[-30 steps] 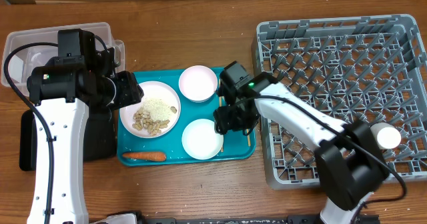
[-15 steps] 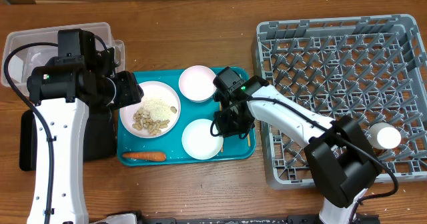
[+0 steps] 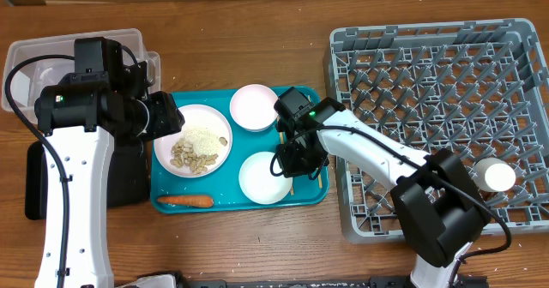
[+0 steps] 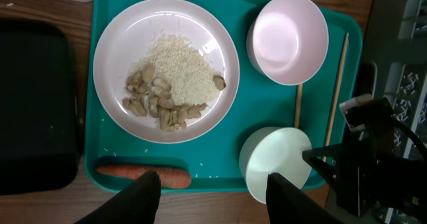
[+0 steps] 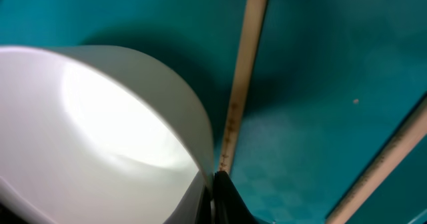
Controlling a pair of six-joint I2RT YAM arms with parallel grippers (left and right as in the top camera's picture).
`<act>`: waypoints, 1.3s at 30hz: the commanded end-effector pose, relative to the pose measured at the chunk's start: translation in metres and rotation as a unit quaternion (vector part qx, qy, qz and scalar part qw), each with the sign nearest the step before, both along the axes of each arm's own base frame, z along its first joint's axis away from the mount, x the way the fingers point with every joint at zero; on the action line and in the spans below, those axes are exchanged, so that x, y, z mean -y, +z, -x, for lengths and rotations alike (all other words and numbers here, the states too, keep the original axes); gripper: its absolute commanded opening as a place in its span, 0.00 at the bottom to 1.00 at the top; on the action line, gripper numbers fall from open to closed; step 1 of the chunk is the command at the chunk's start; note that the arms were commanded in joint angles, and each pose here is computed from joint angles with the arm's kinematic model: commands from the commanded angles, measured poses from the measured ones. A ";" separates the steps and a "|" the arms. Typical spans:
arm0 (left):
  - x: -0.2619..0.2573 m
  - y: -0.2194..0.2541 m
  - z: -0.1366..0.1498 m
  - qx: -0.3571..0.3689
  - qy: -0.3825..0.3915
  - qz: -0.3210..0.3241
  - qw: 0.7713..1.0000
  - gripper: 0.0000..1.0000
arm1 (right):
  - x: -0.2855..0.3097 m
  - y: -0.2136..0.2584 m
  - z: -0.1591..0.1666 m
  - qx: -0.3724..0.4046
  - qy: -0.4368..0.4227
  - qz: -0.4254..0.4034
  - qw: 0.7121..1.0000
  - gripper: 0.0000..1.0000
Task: Sort waste into correct bins and load items into the dishwasher
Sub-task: 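Carry the white bowl into the rack and set it upper right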
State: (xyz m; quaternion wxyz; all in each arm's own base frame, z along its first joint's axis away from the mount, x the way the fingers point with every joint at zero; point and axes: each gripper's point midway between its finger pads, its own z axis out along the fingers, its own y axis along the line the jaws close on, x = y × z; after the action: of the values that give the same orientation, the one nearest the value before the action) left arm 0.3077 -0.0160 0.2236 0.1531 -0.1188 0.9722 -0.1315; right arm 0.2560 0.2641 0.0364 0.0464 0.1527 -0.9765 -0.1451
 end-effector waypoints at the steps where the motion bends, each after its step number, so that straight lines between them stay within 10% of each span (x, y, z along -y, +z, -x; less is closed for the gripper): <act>1: -0.003 0.007 -0.002 0.013 -0.005 -0.007 1.000 0.54 | -0.006 0.000 -0.002 0.006 0.005 -0.003 1.000 0.04; 13: -0.003 0.007 -0.003 0.015 -0.005 -0.007 1.000 0.54 | 0.098 0.164 -0.102 0.260 -0.129 0.082 0.953 0.04; 21: -0.003 0.007 -0.004 0.017 -0.005 -0.007 1.000 0.54 | 0.280 0.268 -0.152 0.449 -0.320 0.281 0.786 0.04; 32: -0.003 0.008 -0.007 0.024 -0.005 -0.008 1.000 0.54 | 0.449 0.286 -0.142 0.434 -0.487 0.491 0.577 0.04; 39: -0.003 0.008 -0.007 0.023 -0.005 -0.008 1.000 0.54 | 0.514 0.234 -0.146 0.372 -0.509 0.570 0.527 0.04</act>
State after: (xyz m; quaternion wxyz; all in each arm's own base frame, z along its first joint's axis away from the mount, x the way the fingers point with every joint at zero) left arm 0.3122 -0.0156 0.2252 0.1628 -0.1176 0.9707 -0.1317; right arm 0.4117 -0.2265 0.2822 -0.3603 -0.3738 -0.7211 0.4587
